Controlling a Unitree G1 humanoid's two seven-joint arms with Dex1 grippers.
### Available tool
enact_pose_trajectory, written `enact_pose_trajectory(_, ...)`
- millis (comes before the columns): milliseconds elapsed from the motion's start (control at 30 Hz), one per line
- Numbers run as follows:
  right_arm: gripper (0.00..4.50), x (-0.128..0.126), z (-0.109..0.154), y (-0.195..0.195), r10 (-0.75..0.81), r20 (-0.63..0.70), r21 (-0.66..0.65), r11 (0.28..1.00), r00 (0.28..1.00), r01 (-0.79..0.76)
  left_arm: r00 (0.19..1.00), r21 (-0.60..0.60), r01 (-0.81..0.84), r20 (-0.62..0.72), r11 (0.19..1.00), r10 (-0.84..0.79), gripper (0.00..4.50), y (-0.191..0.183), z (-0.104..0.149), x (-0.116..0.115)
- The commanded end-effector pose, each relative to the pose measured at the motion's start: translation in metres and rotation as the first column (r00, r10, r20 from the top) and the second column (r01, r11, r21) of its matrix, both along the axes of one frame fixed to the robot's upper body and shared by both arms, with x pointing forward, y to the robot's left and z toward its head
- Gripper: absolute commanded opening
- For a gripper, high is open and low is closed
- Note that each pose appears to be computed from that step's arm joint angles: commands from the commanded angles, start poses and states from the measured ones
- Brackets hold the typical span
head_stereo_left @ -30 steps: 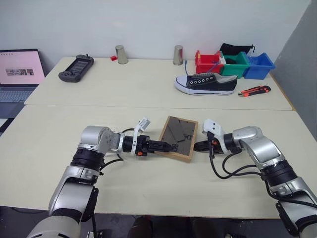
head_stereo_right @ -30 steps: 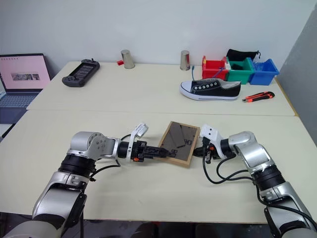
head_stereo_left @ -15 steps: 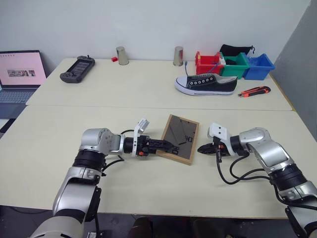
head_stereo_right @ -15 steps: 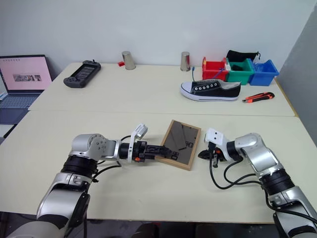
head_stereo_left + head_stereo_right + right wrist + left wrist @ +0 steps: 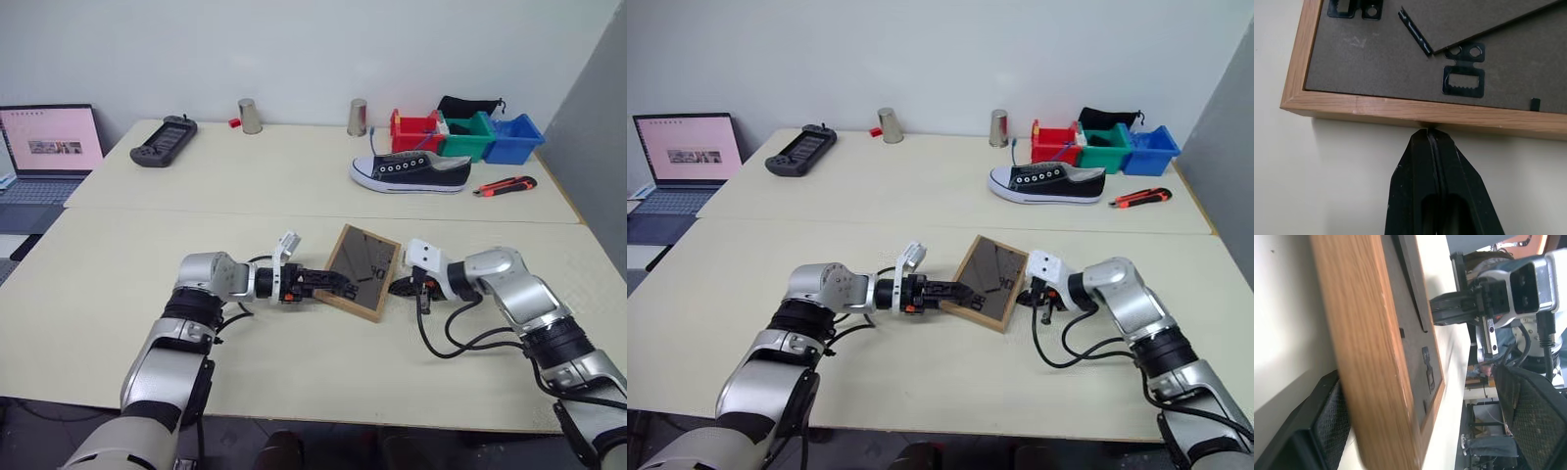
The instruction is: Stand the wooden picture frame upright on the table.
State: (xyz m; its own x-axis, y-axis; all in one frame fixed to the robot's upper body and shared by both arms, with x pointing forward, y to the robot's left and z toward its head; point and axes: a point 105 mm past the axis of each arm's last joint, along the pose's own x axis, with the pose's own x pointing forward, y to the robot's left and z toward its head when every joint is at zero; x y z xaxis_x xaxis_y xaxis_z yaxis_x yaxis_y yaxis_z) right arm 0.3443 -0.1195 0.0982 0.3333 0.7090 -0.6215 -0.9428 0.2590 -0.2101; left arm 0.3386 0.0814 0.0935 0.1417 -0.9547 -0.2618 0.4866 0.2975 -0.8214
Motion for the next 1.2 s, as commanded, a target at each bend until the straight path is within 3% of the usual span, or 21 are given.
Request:
enact_pose_trajectory(33, 0.0, 0.0, 0.01, 0.004, 0.014, 0.031, 0.015, 1.0, 0.999, -0.014, 0.999, 0.08, 0.02, -0.033, 0.997, -0.017, 4.01, 0.0, -0.019, -0.006)
enact_pose_trajectory(400, 0.0, -0.006, 0.002, -0.01, -0.017, 0.005, 0.011, 1.0, 1.0, 0.017, 0.999, 0.033, 0.011, -0.045, 0.999, -0.01, 1.79, 0.001, -0.01, -0.011)
enact_pose_trajectory(533, 0.0, -0.007, 0.001, -0.024, -0.041, -0.002, -0.003, 0.999, 0.999, 0.041, 0.999, -0.018, -0.027, -0.03, 0.999, 0.027, 1.34, 0.002, 0.002, -0.008)
enact_pose_trajectory(700, 0.0, -0.011, 0.004, -0.044, -0.09, -0.036, 0.013, 0.996, 0.995, 0.09, 0.997, -0.08, -0.075, 0.001, 0.994, 0.076, 1.3, 0.005, 0.025, -0.009)
enact_pose_trajectory(800, 0.0, -0.01, 0.018, -0.058, -0.147, -0.088, 0.08, 0.985, 0.985, 0.154, 0.998, -0.136, -0.056, 0.026, 0.989, 0.06, 1.3, 0.009, 0.048, -0.027)
enact_pose_trajectory(967, 0.0, -0.002, 0.049, -0.064, -0.17, -0.068, 0.191, 0.965, 0.983, 0.18, 0.994, -0.21, -0.08, 0.05, 0.974, 0.092, 1.3, 0.014, 0.059, -0.042)
enact_pose_trajectory(1067, 0.48, -0.009, 0.087, -0.06, -0.071, -0.147, 0.303, 0.946, 0.987, 0.113, 0.992, -0.231, -0.097, 0.055, 0.968, 0.112, 1.3, 0.019, 0.057, -0.054)
enact_pose_trajectory(1200, 1.5, -0.02, 0.128, -0.055, 0.049, -0.231, 0.387, 0.921, 0.972, 0.046, 0.987, -0.225, -0.148, 0.03, 0.963, 0.158, 1.3, 0.026, 0.05, -0.06)
